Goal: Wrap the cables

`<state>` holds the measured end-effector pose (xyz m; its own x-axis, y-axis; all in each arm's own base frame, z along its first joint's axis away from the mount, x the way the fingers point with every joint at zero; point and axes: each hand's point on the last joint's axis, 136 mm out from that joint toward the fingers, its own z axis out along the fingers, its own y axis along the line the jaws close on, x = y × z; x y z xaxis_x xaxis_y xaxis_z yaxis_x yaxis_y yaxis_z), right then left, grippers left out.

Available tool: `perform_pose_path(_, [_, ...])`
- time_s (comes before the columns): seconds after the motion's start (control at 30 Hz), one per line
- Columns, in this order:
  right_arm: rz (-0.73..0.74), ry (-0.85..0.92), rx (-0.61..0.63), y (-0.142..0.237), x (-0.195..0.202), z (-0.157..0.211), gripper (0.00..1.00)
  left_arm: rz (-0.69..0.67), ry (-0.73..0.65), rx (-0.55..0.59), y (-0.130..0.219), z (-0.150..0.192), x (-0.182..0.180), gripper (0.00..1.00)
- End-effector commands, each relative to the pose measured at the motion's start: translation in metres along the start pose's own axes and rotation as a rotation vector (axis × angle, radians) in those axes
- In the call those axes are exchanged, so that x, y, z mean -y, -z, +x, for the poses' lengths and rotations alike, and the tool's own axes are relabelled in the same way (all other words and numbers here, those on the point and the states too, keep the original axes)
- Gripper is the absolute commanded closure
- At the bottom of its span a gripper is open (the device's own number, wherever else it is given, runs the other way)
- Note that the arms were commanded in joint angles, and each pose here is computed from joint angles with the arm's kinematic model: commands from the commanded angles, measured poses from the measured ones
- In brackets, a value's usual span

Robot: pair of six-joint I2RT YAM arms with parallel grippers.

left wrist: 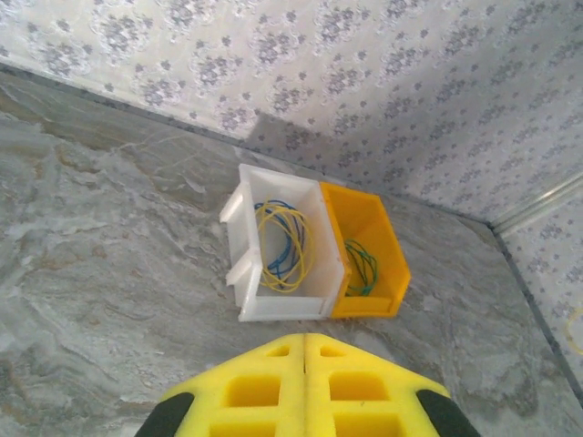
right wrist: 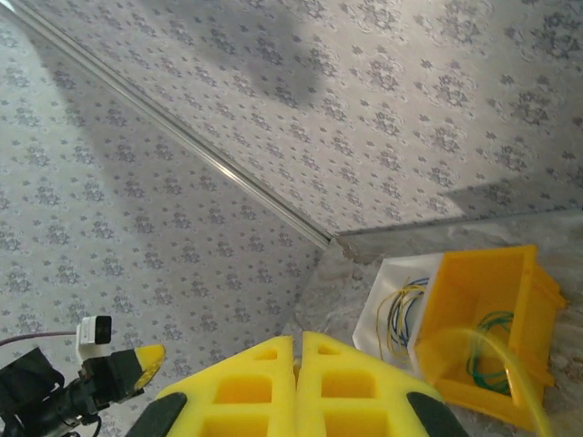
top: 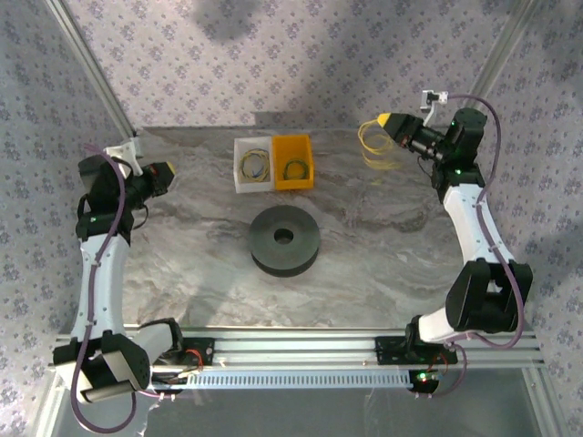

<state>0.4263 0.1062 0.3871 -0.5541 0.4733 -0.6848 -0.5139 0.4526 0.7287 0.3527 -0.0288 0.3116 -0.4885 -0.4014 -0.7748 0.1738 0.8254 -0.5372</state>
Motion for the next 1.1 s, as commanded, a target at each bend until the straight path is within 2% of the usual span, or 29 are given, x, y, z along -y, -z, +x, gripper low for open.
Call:
perform_pose_path(0.0, [-0.062, 0.042, -0.005, -0.004, -0.025, -0.002, 1.00, 0.130, -0.024, -0.025, 0.000, 0.002, 0.029, 1.00])
perform_pose_path(0.03, [-0.078, 0.046, -0.001, -0.007, -0.032, -0.004, 1.00, 0.162, -0.034, -0.044, -0.003, 0.007, 0.036, 1.00])
perform_pose_path(0.07, [-0.097, 0.049, 0.001, -0.009, -0.040, -0.005, 1.00, 0.194, -0.050, -0.068, -0.008, 0.013, 0.045, 0.92])
perform_pose_path(0.13, [-0.136, 0.052, 0.001, -0.015, -0.057, -0.006, 1.00, 0.257, -0.091, -0.108, -0.017, 0.025, 0.065, 0.64])
perform_pose_path(0.27, [-0.224, 0.059, -0.011, -0.031, -0.094, 0.001, 1.00, 0.368, -0.143, -0.124, -0.034, 0.036, 0.102, 0.32])
perform_pose_path(0.4, [-0.307, 0.066, -0.019, -0.044, -0.129, 0.011, 1.00, 0.471, -0.129, -0.113, -0.053, 0.039, 0.128, 0.08])
perform_pose_path(0.47, [-0.339, 0.069, -0.024, -0.050, -0.144, 0.017, 1.00, 0.526, -0.116, -0.112, -0.062, 0.040, 0.140, 0.04])
perform_pose_path(0.57, [-0.382, 0.071, -0.031, -0.056, -0.162, 0.024, 1.00, 0.593, -0.091, -0.127, -0.078, 0.048, 0.159, 0.03])
perform_pose_path(0.83, [-0.442, 0.072, -0.027, -0.061, -0.185, 0.029, 1.00, 0.708, -0.018, -0.159, -0.111, 0.070, 0.193, 0.03])
perform_pose_path(1.07, [-0.470, 0.076, -0.037, -0.065, -0.195, 0.034, 1.00, 0.747, 0.007, -0.122, -0.117, 0.062, 0.202, 0.06])
